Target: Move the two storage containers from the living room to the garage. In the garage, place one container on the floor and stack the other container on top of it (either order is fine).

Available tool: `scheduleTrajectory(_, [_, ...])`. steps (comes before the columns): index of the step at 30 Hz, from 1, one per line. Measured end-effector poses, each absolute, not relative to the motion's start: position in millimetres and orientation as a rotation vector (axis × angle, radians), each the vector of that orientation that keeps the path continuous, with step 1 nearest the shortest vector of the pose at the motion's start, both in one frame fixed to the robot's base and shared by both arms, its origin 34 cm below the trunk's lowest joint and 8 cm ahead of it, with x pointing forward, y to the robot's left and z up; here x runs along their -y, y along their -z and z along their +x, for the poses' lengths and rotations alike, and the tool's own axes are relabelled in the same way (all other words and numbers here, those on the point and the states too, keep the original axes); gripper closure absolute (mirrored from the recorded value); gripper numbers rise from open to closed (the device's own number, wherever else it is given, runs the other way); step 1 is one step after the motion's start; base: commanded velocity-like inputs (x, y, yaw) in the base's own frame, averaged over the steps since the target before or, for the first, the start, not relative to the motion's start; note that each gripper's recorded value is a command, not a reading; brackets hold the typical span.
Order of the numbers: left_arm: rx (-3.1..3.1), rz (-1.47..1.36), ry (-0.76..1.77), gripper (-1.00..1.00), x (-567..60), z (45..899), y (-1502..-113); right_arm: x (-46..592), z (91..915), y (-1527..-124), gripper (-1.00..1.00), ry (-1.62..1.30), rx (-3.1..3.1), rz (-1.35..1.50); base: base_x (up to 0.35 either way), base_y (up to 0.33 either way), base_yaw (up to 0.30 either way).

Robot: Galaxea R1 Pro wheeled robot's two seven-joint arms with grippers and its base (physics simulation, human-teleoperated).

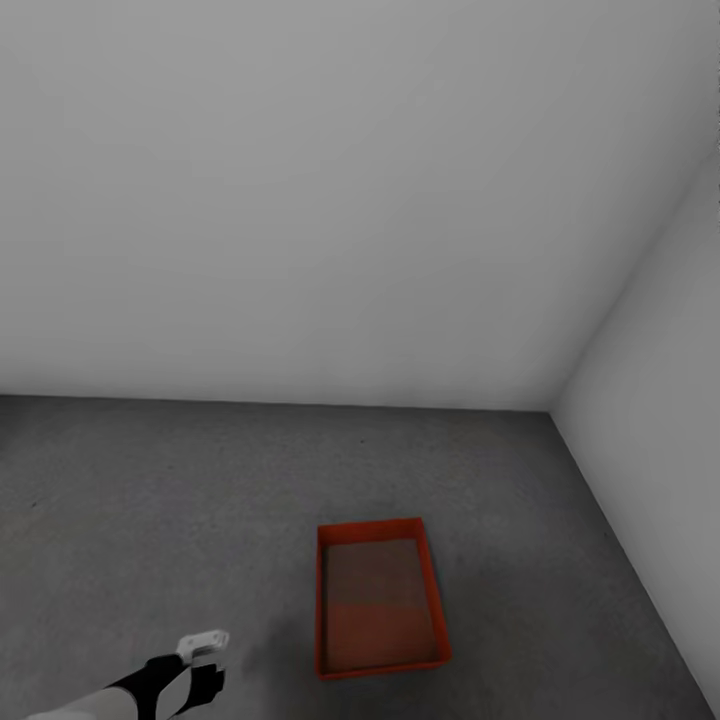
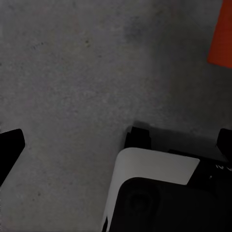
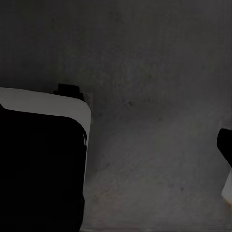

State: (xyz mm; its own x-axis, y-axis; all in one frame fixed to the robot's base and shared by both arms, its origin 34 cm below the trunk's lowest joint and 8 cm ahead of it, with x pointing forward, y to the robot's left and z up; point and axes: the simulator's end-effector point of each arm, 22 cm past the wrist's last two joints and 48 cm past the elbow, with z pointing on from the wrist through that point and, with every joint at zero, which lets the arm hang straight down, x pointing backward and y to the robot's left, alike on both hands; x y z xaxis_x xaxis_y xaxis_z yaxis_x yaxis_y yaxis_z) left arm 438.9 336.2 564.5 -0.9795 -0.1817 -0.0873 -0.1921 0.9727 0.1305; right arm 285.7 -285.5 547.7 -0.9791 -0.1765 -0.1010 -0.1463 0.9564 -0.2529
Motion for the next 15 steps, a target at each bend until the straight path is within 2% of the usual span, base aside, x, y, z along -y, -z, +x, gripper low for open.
scheduleTrajectory(8, [-3.055, -0.285, -0.217, -1.0, -336, 424, -563, 285, 255, -546, -1.0, 0.328, -3.039, -0.267, -0.013, 0.0, 0.0])
scheduleTrajectory(15, [-3.092, -0.284, -0.232, -1.0, -338, 384, -555, 281, 248, -544, -1.0, 0.281, -3.06, -0.272, -0.288, 0.0, 0.0])
